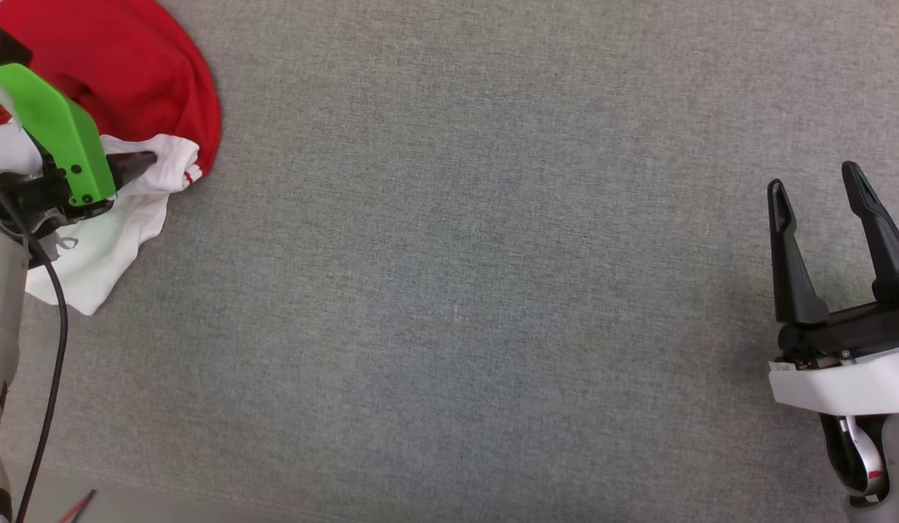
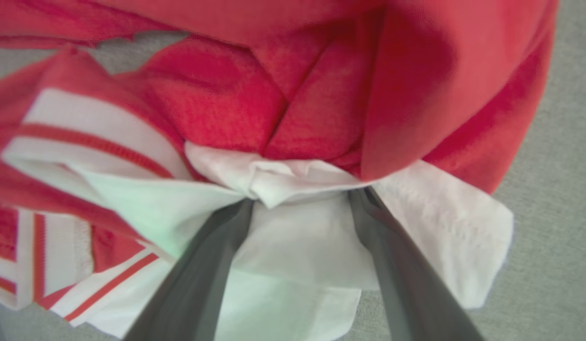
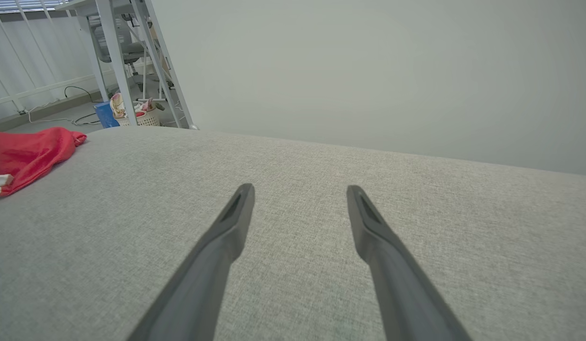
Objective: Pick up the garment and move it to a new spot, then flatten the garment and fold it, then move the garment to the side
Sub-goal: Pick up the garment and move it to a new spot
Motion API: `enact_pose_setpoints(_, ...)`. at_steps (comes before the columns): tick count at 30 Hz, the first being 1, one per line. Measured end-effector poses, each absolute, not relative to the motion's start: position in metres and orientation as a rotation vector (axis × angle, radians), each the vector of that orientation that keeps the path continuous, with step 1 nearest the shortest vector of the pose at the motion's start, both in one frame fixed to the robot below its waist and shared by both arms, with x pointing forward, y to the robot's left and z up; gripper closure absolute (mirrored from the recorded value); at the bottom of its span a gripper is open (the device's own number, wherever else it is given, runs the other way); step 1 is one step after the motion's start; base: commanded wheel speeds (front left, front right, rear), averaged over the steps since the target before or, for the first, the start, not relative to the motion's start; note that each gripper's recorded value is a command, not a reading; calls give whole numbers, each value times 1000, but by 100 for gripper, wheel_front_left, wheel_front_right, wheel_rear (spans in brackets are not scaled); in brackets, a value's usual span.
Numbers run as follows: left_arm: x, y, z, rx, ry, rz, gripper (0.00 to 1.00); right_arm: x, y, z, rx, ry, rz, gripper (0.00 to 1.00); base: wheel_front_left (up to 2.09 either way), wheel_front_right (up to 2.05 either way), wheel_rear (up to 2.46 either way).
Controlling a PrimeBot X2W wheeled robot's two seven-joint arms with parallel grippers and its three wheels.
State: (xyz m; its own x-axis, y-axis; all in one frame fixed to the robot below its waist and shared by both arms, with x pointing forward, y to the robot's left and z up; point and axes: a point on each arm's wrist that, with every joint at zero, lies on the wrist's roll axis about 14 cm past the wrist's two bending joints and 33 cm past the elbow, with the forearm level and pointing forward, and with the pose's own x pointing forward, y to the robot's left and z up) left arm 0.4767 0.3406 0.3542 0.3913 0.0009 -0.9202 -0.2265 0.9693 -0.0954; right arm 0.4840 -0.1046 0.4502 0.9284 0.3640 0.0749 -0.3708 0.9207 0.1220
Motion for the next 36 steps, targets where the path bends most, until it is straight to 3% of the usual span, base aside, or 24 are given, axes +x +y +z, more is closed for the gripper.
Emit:
enact_pose_setpoints(1, 477, 341, 355, -210, 1159, 146, 70, 484, -105, 451, 135, -53, 378, 0, 0, 0, 0)
enact_pose_setpoints(2, 478, 341, 355, -197, 1153, 142, 100, 485, -104, 452, 137, -55, 377, 0, 0, 0, 0)
enact_pose_setpoints(8, 493, 342, 381, -99, 1013, 113, 100, 483, -103, 462, 148, -74, 372, 0, 0, 0, 0)
enact_pose_setpoints(17, 531, 341, 496, 143, 627, 22, 100, 468, -100, 495, 178, -130, 352, 0, 0, 0, 0)
enact_pose_setpoints(27, 542, 255, 601, 355, 334, -217, 100, 448, -105, 537, 197, -220, 316, 0, 0, 0, 0)
enact_pose_setpoints(36, 543, 122, 595, 451, 276, -549, 100, 434, -143, 550, 193, -252, 191, 0, 0, 0, 0)
